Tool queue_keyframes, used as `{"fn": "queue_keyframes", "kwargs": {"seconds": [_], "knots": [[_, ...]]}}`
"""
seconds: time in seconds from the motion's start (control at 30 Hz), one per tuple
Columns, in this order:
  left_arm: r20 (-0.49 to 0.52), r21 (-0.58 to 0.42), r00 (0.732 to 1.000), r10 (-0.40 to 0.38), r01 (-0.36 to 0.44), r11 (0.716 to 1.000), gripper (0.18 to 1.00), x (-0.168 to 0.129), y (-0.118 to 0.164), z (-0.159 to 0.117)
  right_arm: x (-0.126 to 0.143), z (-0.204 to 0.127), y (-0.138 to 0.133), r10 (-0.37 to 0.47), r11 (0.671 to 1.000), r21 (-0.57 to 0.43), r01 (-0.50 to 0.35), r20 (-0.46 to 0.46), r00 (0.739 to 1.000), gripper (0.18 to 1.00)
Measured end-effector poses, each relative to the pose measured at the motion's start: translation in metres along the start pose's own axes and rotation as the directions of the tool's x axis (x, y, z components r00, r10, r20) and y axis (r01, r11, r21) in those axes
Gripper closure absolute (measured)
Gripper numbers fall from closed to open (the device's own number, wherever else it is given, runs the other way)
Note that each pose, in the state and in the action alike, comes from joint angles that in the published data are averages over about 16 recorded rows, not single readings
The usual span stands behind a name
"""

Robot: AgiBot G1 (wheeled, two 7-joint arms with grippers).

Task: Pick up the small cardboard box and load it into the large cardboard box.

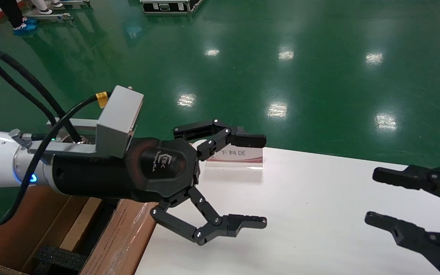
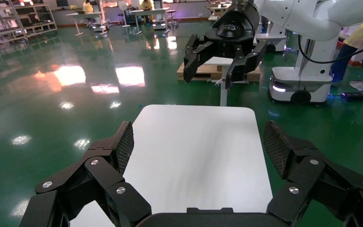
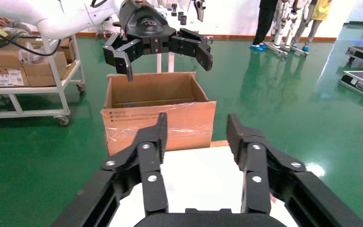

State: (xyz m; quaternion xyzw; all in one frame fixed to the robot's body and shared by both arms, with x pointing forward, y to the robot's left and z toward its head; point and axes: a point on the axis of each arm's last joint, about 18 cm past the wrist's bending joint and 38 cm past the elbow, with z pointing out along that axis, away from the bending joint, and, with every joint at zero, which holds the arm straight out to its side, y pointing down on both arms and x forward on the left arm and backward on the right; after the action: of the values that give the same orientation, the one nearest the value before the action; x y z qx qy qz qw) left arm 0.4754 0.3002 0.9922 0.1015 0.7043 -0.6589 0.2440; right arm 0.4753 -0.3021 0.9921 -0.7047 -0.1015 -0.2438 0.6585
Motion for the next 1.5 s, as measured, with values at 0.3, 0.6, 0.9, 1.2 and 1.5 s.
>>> {"fn": "queue_keyframes", "kwargs": {"seconds": [0.3, 0.6, 0.9, 1.2, 1.5], "knots": [[0.000, -0.001, 1.000, 0.000, 0.000, 1.000, 0.184, 0.0000, 0.0000, 0.0001, 0.0000, 0.0000, 0.0000, 0.000, 1.000, 0.000, 0.000, 0.000, 1.000, 0.541], [0.000, -0.001, 1.000, 0.000, 0.000, 1.000, 0.184, 0.0000, 0.0000, 0.0001, 0.0000, 0.0000, 0.0000, 0.000, 1.000, 0.000, 0.000, 0.000, 1.000, 0.344], [0.000, -0.001, 1.000, 0.000, 0.000, 1.000, 0.184, 0.0000, 0.0001, 0.0001, 0.0000, 0.0000, 0.0000, 0.000, 1.000, 0.000, 0.000, 0.000, 1.000, 0.230], [0.000, -0.001, 1.000, 0.000, 0.000, 1.000, 0.184, 0.0000, 0.0001, 0.0001, 0.0000, 0.0000, 0.0000, 0.000, 1.000, 0.000, 0.000, 0.000, 1.000, 0.183], [0.000, -0.001, 1.000, 0.000, 0.000, 1.000, 0.184, 0.0000, 0.0001, 0.0001, 0.0000, 0.0000, 0.0000, 0.000, 1.000, 0.000, 0.000, 0.000, 1.000, 0.178]]}}
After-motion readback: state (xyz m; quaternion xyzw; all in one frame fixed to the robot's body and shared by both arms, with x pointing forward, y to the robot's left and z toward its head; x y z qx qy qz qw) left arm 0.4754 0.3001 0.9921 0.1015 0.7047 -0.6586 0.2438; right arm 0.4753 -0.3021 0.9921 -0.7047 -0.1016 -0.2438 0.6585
